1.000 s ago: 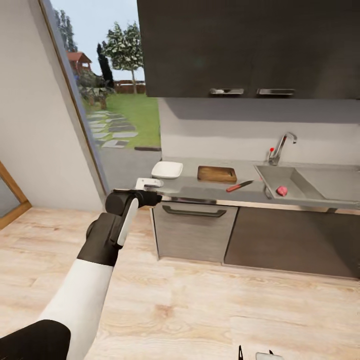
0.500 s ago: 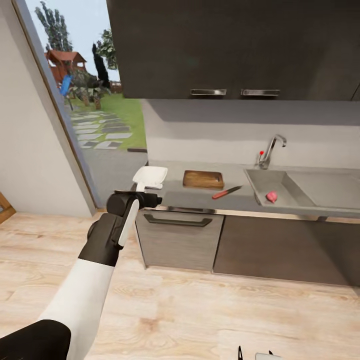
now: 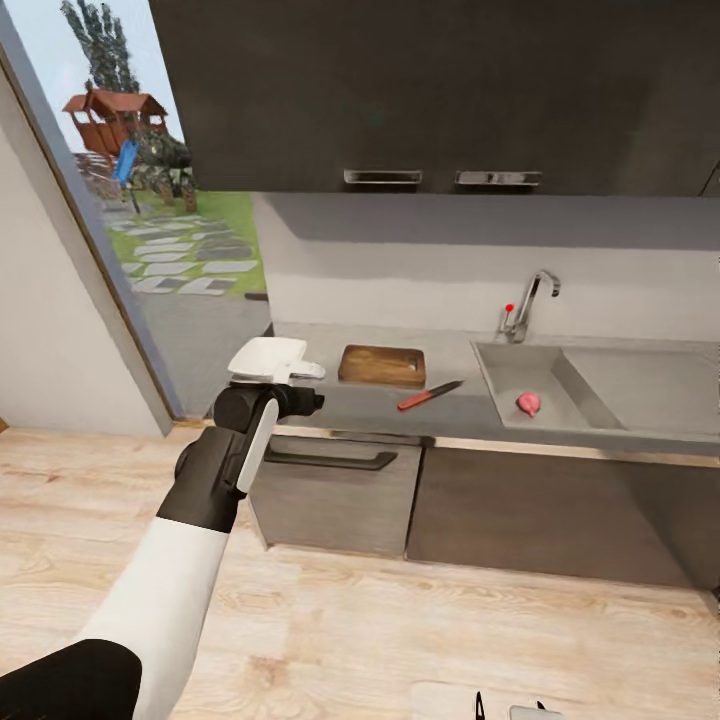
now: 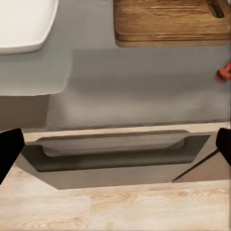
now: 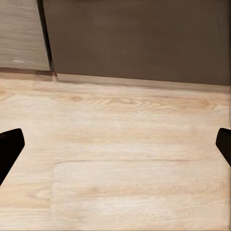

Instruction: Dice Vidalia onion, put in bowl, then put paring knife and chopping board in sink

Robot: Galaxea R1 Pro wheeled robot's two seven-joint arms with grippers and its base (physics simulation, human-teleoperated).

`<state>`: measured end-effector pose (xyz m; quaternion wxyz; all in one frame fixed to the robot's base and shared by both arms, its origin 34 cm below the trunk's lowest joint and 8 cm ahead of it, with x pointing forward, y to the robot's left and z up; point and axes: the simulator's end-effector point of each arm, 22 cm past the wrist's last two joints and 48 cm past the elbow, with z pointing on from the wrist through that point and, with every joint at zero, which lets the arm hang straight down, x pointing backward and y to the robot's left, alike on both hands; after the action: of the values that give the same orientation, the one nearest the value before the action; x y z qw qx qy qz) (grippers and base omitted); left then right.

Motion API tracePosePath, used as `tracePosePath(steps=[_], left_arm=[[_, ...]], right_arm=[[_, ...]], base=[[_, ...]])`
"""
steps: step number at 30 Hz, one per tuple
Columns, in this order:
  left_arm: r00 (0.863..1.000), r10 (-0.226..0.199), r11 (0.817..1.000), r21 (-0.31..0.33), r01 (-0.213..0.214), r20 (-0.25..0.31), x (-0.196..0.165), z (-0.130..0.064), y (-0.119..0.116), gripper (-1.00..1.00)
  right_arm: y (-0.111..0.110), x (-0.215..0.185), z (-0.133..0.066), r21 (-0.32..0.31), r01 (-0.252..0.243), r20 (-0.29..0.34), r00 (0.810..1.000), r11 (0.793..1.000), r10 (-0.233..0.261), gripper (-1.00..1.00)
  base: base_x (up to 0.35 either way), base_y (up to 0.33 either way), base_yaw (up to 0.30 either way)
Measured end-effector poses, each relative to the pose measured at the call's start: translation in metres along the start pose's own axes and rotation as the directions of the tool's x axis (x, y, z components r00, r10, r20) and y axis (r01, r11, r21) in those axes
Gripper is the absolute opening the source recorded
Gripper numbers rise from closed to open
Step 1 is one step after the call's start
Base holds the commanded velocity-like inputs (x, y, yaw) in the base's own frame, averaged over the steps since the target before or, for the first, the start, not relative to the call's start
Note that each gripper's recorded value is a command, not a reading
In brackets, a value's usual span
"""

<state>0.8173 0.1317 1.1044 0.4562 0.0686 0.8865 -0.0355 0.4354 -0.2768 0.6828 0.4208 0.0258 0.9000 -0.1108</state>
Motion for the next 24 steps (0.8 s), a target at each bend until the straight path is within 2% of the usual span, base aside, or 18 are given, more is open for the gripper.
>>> tracePosePath(steps=[11, 14, 24], left_arm=[[1.0, 0.0, 1.0, 0.0, 0.0, -0.002, 0.001, 0.001, 0.0, 1.0], [1.0, 0.0, 1.0, 0.0, 0.0, -0.001, 0.001, 0.001, 0.0, 1.0], [0.999, 0.04, 0.999, 0.008, -0.04, 0.005, -0.002, -0.002, -0.012, 1.0]], right_arm=[[0.001, 0.001, 0.0, -0.003, 0.001, -0.001, 1.0, 1.0, -0.001, 1.0], [0.001, 0.0, 0.0, -0.003, 0.001, -0.001, 1.0, 1.0, -0.001, 1.0], [0.001, -0.002, 0.0, -0.003, 0.0, 0.004, 1.0, 1.0, 0.0, 1.0]], base=[[0.097, -0.302, -0.031], [0.09, -0.305, -0.171], [0.101, -0.305, -0.214]])
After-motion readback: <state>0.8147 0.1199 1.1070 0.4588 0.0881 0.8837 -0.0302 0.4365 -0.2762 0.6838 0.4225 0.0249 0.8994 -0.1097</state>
